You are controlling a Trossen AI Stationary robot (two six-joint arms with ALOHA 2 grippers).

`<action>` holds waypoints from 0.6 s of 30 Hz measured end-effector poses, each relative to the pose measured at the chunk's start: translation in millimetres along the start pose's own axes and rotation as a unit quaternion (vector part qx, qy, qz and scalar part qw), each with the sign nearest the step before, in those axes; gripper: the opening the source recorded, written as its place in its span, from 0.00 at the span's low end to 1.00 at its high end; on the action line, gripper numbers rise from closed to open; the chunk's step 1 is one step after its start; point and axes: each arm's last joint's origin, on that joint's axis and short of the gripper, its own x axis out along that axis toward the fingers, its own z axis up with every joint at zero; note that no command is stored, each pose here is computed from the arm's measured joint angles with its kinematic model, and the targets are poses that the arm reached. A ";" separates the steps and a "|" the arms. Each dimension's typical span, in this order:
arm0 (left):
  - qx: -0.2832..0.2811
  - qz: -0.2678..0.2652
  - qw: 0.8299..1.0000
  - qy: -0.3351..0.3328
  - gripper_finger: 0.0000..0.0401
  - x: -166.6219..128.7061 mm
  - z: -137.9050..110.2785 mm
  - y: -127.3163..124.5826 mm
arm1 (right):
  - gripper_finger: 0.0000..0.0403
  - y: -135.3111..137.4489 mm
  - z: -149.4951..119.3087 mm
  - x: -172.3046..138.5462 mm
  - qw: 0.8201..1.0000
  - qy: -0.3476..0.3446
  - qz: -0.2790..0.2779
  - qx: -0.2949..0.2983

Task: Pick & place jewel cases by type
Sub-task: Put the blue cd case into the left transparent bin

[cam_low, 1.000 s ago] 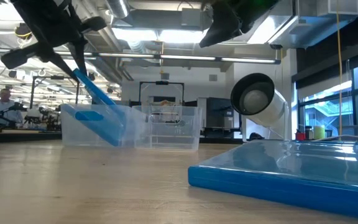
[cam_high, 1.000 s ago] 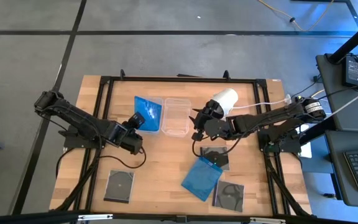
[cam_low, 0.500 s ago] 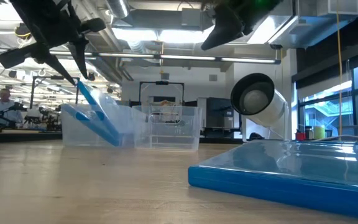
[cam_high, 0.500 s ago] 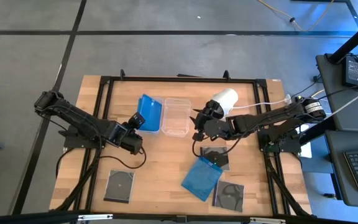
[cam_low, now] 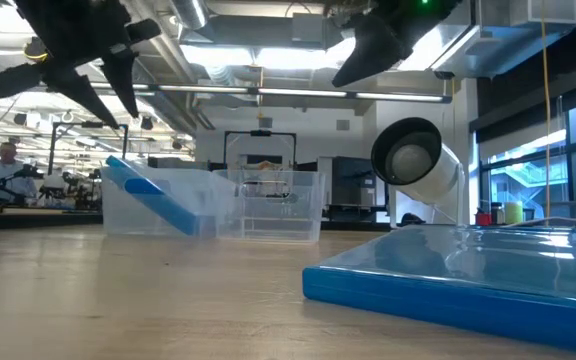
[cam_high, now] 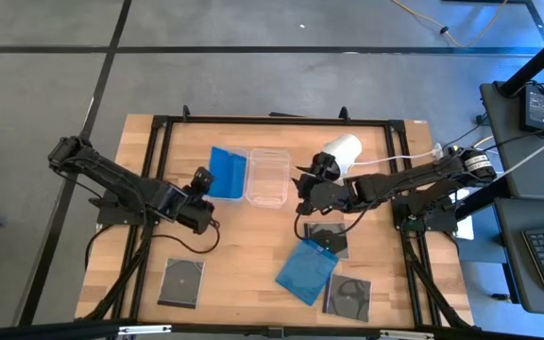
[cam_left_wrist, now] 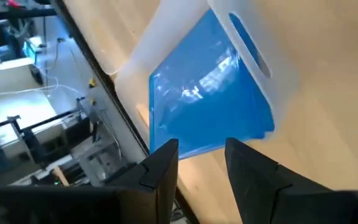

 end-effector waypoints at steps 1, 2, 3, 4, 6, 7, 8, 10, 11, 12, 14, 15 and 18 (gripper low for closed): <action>-0.010 0.007 1.000 0.001 0.32 -0.6 -0.1 0.0 | 0.42 0.0 -0.4 0.0 1.000 0.002 0.000 -0.001; -0.024 0.016 1.000 0.001 0.33 -1.7 -0.5 0.4 | 0.42 0.1 -0.8 0.0 1.000 0.003 0.000 0.000; -0.046 0.023 0.999 -0.001 0.33 -3.5 -1.1 1.7 | 0.42 0.7 -1.7 -0.5 1.000 0.006 0.004 0.003; -0.080 0.030 0.996 -0.007 0.33 -6.1 -0.9 4.0 | 0.42 1.4 -2.8 -0.8 1.000 0.011 0.014 0.005; -0.177 0.033 0.983 -0.029 0.33 -11.6 0.5 9.5 | 0.42 1.6 -6.5 -3.8 0.998 0.026 0.058 0.011; -0.230 0.029 0.971 -0.048 0.32 -13.8 2.4 12.7 | 0.42 2.3 -8.2 -5.5 0.995 0.036 0.091 0.018; -0.279 0.021 0.957 -0.071 0.32 -15.4 5.7 15.7 | 0.42 3.1 -10.4 -7.4 0.990 0.048 0.127 0.024; -0.335 -0.002 0.934 -0.125 0.32 -18.0 14.2 21.2 | 0.42 5.7 -16.1 -10.1 0.978 0.079 0.192 0.026; -0.349 -0.015 0.924 -0.158 0.32 -19.1 20.1 23.9 | 0.42 7.3 -18.0 -11.1 0.970 0.091 0.223 0.028; -0.351 -0.029 0.916 -0.191 0.32 -20.2 26.3 26.3 | 0.42 8.8 -19.8 -12.2 0.961 0.103 0.254 0.031; -0.339 -0.054 0.902 -0.263 0.32 -21.3 41.7 29.6 | 0.42 13.2 -24.2 -13.4 0.941 0.120 0.314 0.044; -0.328 -0.062 0.896 -0.293 0.32 -21.3 49.5 30.9 | 0.42 16.2 -28.4 -13.1 0.930 0.129 0.341 0.051; -0.306 -0.065 0.885 -0.346 0.32 -16.4 71.8 32.4 | 0.42 25.4 -48.0 -11.2 0.896 0.173 0.401 0.082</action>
